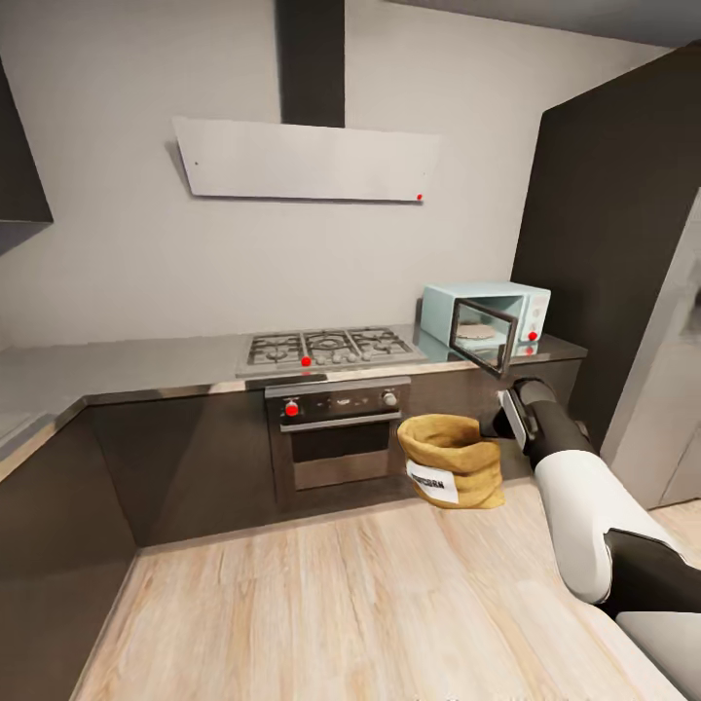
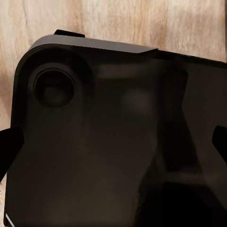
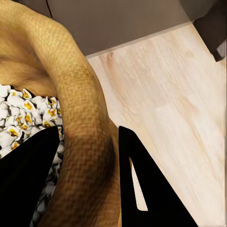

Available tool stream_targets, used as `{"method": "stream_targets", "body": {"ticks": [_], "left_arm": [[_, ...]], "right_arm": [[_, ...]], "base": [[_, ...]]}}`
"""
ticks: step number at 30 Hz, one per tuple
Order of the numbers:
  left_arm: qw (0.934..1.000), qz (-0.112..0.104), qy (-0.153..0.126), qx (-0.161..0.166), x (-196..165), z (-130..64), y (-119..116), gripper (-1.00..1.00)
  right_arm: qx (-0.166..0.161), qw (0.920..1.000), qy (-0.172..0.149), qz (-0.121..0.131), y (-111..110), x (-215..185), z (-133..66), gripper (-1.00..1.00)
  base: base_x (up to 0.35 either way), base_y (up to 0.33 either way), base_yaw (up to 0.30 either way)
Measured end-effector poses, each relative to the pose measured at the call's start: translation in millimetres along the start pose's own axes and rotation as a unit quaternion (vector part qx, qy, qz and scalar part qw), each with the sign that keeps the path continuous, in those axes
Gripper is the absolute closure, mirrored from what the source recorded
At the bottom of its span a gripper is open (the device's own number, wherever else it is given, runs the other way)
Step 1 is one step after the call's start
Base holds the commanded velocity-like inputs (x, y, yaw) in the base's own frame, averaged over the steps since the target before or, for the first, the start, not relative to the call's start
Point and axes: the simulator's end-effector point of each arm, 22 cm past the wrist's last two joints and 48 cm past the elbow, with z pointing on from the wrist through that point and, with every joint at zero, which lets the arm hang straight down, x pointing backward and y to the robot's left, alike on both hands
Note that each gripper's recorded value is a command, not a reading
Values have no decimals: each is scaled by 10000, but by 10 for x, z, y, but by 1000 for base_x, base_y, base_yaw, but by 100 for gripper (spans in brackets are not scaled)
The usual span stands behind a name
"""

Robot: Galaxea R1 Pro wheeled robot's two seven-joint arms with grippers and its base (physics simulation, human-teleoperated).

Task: In the kitchen, take the popcorn bag from the countertop, put it into the microwave, and heat it until the popcorn is cooked so the cooked popcorn ends up inside the bag.

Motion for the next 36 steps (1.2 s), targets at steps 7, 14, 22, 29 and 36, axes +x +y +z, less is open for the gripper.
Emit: {"method": "stream_targets", "body": {"ticks": [7,14,22,29,36], "left_arm": [[10000,0,0,0,0,0,0,-100],[10000,-5,-1,-7,-2,0,10,-100],[10000,0,0,0,0,0,0,-100],[10000,0,0,-3,-1,0,4,-100],[10000,-8,-1,-7,-2,0,9,-100]], "right_arm": [[-19,10000,17,3,18,8,0,100],[20,10000,8,1,-10,4,1,100],[14,10000,16,9,-10,8,2,100],[13,10000,17,10,-10,9,2,100],[11,10000,20,11,-9,10,2,100]], "base": [[0,0,-290],[0,0,-291],[0,0,-291],[0,0,-291],[0,0,-291]]}}
